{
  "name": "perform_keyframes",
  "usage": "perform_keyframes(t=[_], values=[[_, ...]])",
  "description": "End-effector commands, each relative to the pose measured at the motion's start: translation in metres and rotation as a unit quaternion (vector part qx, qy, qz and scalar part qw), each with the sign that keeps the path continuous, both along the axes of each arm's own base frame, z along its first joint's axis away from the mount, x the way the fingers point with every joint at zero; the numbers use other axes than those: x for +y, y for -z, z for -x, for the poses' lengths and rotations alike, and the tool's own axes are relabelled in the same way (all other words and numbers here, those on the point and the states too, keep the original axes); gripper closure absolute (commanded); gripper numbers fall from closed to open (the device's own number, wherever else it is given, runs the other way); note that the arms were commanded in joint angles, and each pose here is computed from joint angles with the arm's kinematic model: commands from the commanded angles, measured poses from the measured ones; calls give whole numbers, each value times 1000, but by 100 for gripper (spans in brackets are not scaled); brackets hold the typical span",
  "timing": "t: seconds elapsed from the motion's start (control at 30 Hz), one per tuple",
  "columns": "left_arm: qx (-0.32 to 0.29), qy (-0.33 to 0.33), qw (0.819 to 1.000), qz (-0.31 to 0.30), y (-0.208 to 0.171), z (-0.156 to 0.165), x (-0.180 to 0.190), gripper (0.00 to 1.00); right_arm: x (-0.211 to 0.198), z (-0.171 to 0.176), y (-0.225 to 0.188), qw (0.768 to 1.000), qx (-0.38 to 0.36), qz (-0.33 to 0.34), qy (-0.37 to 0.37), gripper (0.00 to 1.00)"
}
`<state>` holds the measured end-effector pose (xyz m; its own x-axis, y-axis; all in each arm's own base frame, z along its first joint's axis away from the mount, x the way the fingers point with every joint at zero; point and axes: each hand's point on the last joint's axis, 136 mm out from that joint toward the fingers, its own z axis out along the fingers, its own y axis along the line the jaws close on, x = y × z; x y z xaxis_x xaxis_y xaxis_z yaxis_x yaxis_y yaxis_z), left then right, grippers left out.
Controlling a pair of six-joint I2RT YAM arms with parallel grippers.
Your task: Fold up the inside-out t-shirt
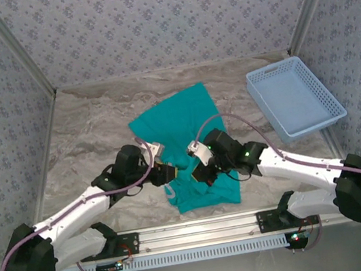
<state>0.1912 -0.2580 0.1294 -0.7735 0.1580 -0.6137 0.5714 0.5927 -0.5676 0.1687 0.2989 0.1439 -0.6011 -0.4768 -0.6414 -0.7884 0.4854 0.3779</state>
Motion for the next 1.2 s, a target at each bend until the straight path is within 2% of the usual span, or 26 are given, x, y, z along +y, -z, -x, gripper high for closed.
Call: perform_keyframes(t=[0.0,0.13,0.27,0.43,0.53,0.63,0.7,0.9,1.1,1.17], values=[[16,29,999,12,-2,13,-2,49,19,-3,-18,999,14,-38,-31,99],[4,49,999,9,-6,22,-7,48,25,-15,-25,999,18,-36,-13,99],[-25,74,997,9,-10,30,-18,47,20,-18,-34,997,34,-66,-11,98],[-46,57,997,5,-14,19,-22,47,4,-21,-38,996,43,-77,-1,95],[-69,43,997,5,-23,11,-21,47,-3,-21,-41,996,40,-80,2,88],[-90,29,995,2,-30,4,-18,46,-11,-24,-41,996,29,-81,16,67],[-96,24,995,-5,-29,1,-17,45,-18,-24,-40,996,19,-79,26,63],[-57,50,997,-3,-17,13,-24,45,-64,-41,-14,991,4,13,132,58],[-12,75,996,-56,18,38,-18,45,-58,7,21,995,20,78,59,57],[6,66,995,-73,32,44,-12,45,-53,22,37,995,10,96,37,57]])
